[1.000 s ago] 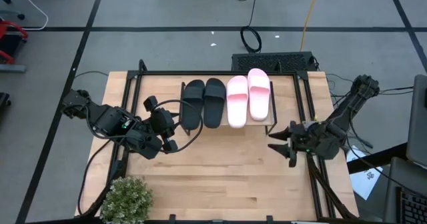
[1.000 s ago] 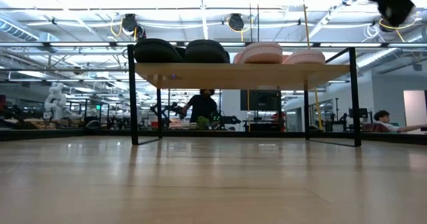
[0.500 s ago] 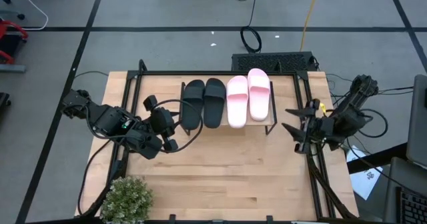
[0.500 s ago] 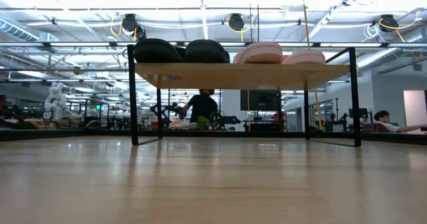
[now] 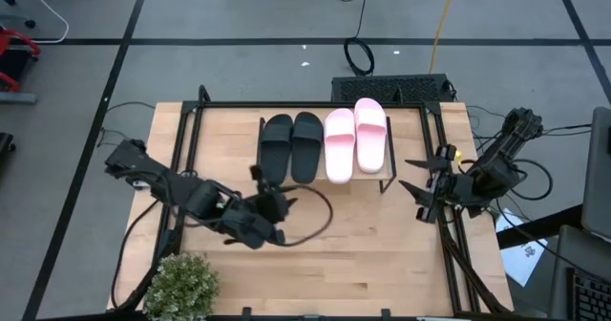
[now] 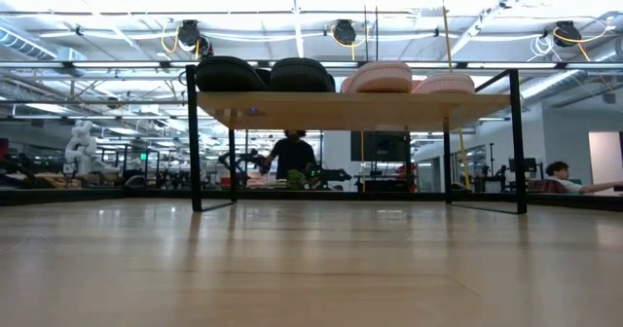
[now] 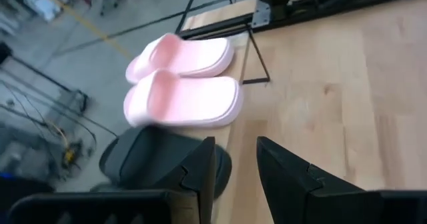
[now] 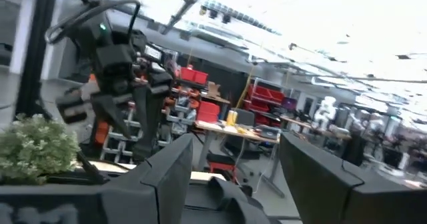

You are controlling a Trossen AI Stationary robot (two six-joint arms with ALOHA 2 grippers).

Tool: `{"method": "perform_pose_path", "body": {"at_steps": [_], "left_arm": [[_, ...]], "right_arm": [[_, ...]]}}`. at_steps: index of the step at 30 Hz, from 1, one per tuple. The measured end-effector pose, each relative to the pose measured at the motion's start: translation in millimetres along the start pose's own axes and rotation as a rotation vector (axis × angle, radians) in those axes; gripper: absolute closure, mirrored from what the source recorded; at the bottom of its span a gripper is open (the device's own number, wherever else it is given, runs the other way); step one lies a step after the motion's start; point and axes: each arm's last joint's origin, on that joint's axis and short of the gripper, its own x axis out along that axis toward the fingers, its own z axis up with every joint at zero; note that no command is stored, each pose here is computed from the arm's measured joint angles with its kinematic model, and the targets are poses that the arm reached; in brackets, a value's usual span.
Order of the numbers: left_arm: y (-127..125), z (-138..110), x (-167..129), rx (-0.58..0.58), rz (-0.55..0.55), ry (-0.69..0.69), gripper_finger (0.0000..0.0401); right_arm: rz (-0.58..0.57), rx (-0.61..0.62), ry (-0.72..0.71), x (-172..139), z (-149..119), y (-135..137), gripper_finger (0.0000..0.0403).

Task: Pick and place slides into the shelf
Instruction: Adjust the right pink slide on the shelf

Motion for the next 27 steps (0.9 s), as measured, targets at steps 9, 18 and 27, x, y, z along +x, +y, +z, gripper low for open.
{"method": "perform_pose_path", "body": {"at_steps": [9, 18, 27], "left_arm": [[-3.8, 5.0, 24.8, 0.082, 0.03, -0.006, 0.0288], [8.9, 6.8, 30.0, 0.079, 0.058, 0.001, 0.0288], [27.7, 7.1, 44.8, 0.08, 0.115, 0.032, 0.0288]], "right_arm": [[0.123, 0.02, -0.089, 1.3, 0.5, 9.5, 0.0188], [-0.046, -0.292, 0.09, 11.0, -13.1, 12.0, 0.0188], [-0.385, -0.644, 0.491, 42.2, -38.8, 18.0, 0.0188]]}}
